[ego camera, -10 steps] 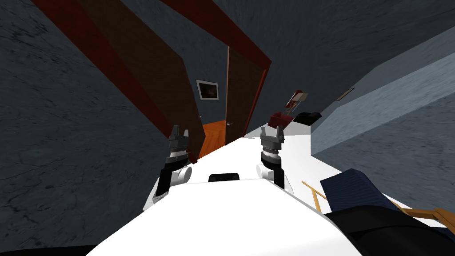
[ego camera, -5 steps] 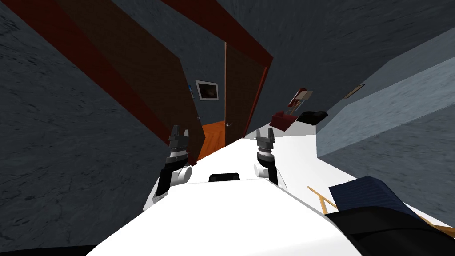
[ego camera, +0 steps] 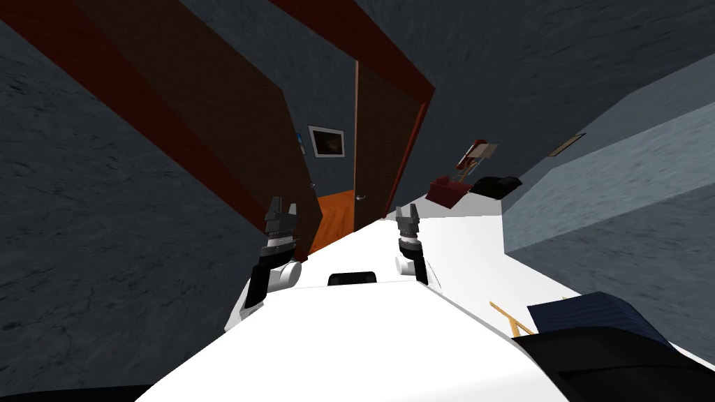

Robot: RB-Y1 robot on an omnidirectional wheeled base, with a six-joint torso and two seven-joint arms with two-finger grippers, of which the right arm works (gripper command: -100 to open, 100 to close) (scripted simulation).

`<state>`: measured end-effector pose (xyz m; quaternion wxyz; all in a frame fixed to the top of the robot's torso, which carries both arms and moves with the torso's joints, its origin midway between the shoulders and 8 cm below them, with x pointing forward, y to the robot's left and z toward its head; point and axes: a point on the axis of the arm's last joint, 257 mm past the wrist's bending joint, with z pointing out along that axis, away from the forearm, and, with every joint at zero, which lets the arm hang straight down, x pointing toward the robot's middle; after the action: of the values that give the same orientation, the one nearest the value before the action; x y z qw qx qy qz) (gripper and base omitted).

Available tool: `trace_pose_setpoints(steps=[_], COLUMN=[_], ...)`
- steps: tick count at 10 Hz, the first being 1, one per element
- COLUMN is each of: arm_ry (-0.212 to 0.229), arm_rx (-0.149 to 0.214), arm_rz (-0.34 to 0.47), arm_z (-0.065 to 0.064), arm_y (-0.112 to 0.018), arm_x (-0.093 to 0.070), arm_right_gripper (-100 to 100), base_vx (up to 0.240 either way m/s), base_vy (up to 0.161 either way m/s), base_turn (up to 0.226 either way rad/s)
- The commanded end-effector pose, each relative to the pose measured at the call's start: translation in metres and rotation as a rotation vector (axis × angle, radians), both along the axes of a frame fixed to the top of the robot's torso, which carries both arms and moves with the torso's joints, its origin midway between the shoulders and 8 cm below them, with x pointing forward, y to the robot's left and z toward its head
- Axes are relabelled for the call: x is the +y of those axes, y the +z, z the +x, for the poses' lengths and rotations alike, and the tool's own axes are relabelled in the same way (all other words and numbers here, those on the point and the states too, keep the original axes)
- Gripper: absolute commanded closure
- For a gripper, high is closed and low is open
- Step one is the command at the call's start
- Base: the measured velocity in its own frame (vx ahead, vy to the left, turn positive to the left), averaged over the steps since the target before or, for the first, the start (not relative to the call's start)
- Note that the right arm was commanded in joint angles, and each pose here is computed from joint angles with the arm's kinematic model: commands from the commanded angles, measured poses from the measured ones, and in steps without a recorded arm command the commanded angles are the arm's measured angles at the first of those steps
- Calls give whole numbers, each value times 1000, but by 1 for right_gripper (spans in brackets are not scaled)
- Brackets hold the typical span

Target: Push the door open

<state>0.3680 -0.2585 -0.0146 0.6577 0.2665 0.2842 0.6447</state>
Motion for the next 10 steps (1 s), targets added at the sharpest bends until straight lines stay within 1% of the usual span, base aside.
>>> trace_pose_setpoints(steps=[1,2,4,5,6,7,9,10], arm_ry=[12,12,26,35,43,42,59,59], arm_rx=[27,33,71,79,96,111,147,153], arm_rz=[-2,-2,-5,-8,-11,-9,-14,-14], arm_z=[10,11,24,29,35,37,49,49], arm_y=[-14,-17,-37,-43,-52,-59,-79,-82], arm_x=[4,4,8,10,13,12,18,17], arm_right_gripper=[-100,-100,-100,-100,-100,-100,-100,-100], base_vx=[115,71,55,78,105,73,74,59], base_vy=[-36,-15,-20,-19,-31,-34,-30,-31], base_turn=[37,10,28,40,45,18,32,17])
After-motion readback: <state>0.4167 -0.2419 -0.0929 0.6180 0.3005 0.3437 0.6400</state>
